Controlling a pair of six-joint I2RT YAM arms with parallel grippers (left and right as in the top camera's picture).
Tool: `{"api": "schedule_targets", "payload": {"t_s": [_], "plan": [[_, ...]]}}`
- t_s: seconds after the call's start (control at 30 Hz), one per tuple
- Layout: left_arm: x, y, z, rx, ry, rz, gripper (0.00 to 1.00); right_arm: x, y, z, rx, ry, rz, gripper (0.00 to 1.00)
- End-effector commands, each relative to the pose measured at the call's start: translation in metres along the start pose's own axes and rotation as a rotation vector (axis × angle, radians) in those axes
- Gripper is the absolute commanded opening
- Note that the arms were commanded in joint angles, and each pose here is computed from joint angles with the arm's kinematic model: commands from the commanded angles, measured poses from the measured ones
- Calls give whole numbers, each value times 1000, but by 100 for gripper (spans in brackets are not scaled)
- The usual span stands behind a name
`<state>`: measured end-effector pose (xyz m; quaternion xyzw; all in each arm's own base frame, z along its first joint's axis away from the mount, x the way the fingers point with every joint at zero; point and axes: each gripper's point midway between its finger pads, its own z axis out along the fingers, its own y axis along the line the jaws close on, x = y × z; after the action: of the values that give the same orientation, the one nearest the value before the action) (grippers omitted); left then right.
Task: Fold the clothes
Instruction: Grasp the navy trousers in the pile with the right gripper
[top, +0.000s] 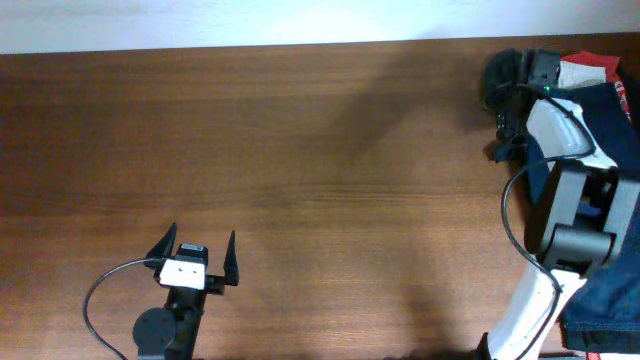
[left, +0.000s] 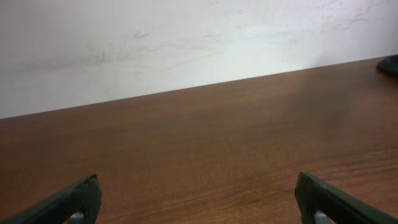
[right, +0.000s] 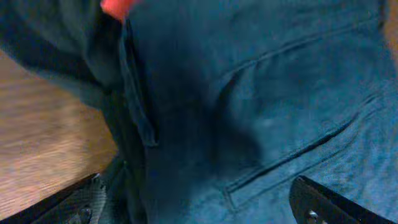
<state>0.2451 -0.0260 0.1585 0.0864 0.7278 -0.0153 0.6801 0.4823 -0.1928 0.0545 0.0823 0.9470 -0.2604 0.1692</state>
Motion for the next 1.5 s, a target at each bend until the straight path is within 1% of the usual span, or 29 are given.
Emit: {"api": "schedule_targets", "payload": {"t_s": [0.0, 0.03, 0.1, 0.17, 0.27, 0.3, 0.33, 0.37, 0.4, 0.43, 0.47, 0.5, 0.53, 0.6, 0.63, 0.67, 0.77, 0.9, 0.97, 1.03, 1.07, 1.13, 1.2, 1.23, 1.27, 1.33, 1.4, 1.43, 1.47], "plan": [[1, 2, 0, -13, 1, -10, 99, 1, -7, 6, 61, 16, -6, 85], [1, 2, 0, -13, 1, -10, 99, 1, -13, 5, 95, 16, -3, 72], [1, 2, 0, -12, 1, -10, 99, 1, -14, 5, 101, 17, -3, 70], [1, 2, 0, -12, 0, -9, 99, 2, -14, 5, 100, 20, -5, 63], [1, 2, 0, -12, 1, -10, 99, 7, -18, 7, 98, 40, 6, 61], [1, 2, 0, -12, 1, -10, 99, 10, -20, 9, 91, 48, 19, 66], [1, 2, 0, -12, 1, -10, 99, 12, -17, 10, 64, 56, 19, 65], [1, 2, 0, -12, 1, -10, 99, 18, -16, 13, 34, 74, 30, 36], [1, 2, 0, -12, 1, -10, 99, 19, -17, 13, 40, 78, 53, 24], [1, 2, 0, -12, 1, -10, 99, 18, -18, 12, 40, 76, 54, 19], [1, 2, 0, -12, 1, -10, 99, 15, -18, 11, 41, 69, 56, 9], [1, 2, 0, -12, 1, -10, 99, 10, -24, 7, 59, 58, 63, 4], [1, 2, 0, -12, 1, -10, 99, 4, -28, 2, 64, 41, 72, 4], [1, 2, 0, -12, 1, -10, 99, -27, -52, -31, 86, -53, 210, 4], [1, 2, 0, -12, 1, -10, 99, -38, -65, -52, 93, -87, 232, 4], [1, 2, 0, -12, 1, -10, 99, -39, -72, -64, 102, -93, 236, 4], [1, 2, 0, -12, 1, -10, 99, -29, -79, -82, 100, -69, 236, 4], [1, 2, 0, -12, 1, -10, 99, -1, -80, -92, 100, 34, 274, 4], [1, 2, 0, -12, 1, -10, 99, 4, -95, -103, 168, 35, 303, 4], [1, 2, 0, -12, 1, -10, 99, 2, -102, -116, 167, 9, 317, 4], [1, 2, 0, -12, 1, -10, 99, 2, -99, -122, 137, 6, 319, 4], [1, 2, 0, -12, 1, -10, 99, 0, -82, -130, 11, -6, 322, 4], [1, 2, 0, -12, 1, -10, 99, -9, -46, -138, -188, -22, 310, 4], [1, 2, 0, -12, 1, -10, 99, -12, -37, -145, -201, -38, 293, 4], [1, 2, 0, -12, 1, -10, 99, -18, -28, -161, -214, -72, 272, 4], [1, 2, 0, -12, 1, -10, 99, -30, 1, -210, -287, -169, 216, 4], [1, 2, 0, -12, 1, -10, 99, -32, 71, -269, -416, -249, 99, 4], [1, 2, 0, -12, 1, -10, 99, -25, 107, -291, -481, -256, 65, 4], [1, 2, 0, -12, 1, -10, 99, -21, 127, -304, -503, -268, 21, 4]]}}
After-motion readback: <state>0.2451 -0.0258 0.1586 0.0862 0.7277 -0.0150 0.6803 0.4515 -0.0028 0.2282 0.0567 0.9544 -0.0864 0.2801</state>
